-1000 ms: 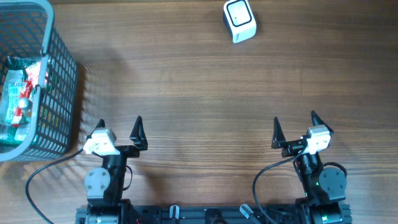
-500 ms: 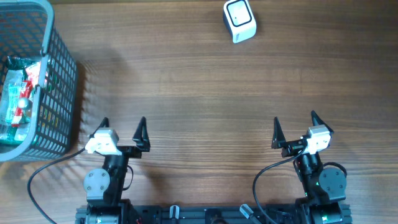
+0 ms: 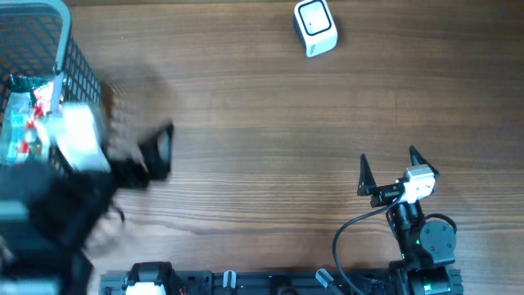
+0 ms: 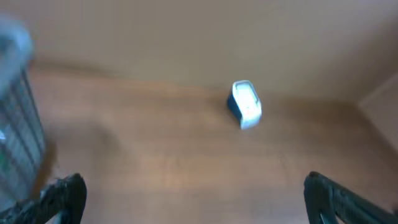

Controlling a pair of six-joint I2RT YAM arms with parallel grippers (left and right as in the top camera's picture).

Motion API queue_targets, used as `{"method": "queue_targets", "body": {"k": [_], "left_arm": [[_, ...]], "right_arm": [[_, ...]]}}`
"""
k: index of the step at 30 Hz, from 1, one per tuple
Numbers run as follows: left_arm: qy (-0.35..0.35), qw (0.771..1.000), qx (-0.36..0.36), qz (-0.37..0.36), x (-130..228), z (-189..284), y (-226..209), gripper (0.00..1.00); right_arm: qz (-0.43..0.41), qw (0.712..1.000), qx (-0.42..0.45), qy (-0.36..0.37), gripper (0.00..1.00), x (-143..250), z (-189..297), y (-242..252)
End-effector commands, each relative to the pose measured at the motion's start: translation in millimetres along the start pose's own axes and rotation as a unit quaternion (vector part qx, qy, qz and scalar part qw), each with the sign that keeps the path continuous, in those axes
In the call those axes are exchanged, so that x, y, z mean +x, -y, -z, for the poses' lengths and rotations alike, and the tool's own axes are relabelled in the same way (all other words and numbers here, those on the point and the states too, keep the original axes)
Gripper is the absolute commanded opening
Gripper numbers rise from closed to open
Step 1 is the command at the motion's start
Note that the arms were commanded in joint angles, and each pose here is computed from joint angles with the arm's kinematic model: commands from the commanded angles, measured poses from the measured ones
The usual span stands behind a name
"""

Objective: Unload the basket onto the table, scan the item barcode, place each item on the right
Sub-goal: 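Move the left gripper toward the grey basket, then reach into the basket and grasp the Kleenex tissue pack with left gripper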

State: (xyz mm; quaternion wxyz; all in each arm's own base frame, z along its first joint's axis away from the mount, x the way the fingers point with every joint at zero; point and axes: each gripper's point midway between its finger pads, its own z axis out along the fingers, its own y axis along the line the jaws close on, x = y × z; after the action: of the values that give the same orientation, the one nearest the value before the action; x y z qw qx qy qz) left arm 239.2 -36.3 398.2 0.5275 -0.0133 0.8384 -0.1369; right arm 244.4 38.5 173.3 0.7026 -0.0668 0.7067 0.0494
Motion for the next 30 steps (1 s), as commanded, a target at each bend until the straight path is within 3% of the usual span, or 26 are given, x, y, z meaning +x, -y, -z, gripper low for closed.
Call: {"method": "queue_targets", "body": {"k": [1, 4, 7, 8, 11, 17, 20, 23, 30], "left_arm": [[-0.031, 0.999, -0.021, -0.029, -62.8, -22.7, -1.0, 1.00], [-0.013, 0.999, -0.020, -0.030, -104.6, -69.2, -5.0, 1.00], [0.011, 0.997, -0.043, -0.058, -123.1, -102.2, -18.9, 1.00], [0.021, 0.995, -0.087, -0.053, -129.8, -109.2, -38.2, 0.94], [0.030, 0.978, -0.205, -0.013, -136.4, -113.5, -104.8, 0.93], [0.007, 0.945, -0.322, 0.054, -121.4, -91.2, -221.6, 0.93], [-0.022, 0.928, -0.359, 0.095, -99.0, -88.9, -283.3, 0.94], [-0.087, 0.924, -0.342, 0.148, -53.8, -104.6, -325.3, 0.96], [-0.253, 0.915, -0.264, 0.170, 42.9, -158.2, -344.9, 0.95]], "right_arm": [[0.001, 1.000, -0.002, 0.004, 1.00, -1.6, 0.4, -0.2], [0.001, 1.000, -0.002, 0.004, 1.00, -1.6, 0.4, -0.2], [0.001, 1.000, -0.002, 0.004, 0.99, -1.6, 0.4, -0.2], [0.001, 1.000, -0.002, 0.004, 1.00, -1.6, 0.4, -0.2], [0.001, 1.000, -0.002, 0.004, 1.00, -1.6, 0.4, -0.2], [0.001, 1.000, -0.002, 0.004, 1.00, -1.6, 0.4, -0.2], [0.001, 1.000, -0.002, 0.004, 1.00, -1.6, 0.4, -0.2], [0.001, 1.000, -0.002, 0.004, 1.00, -1.6, 0.4, -0.2], [0.001, 1.000, -0.002, 0.004, 1.00, -1.6, 0.4, -0.2]]}}
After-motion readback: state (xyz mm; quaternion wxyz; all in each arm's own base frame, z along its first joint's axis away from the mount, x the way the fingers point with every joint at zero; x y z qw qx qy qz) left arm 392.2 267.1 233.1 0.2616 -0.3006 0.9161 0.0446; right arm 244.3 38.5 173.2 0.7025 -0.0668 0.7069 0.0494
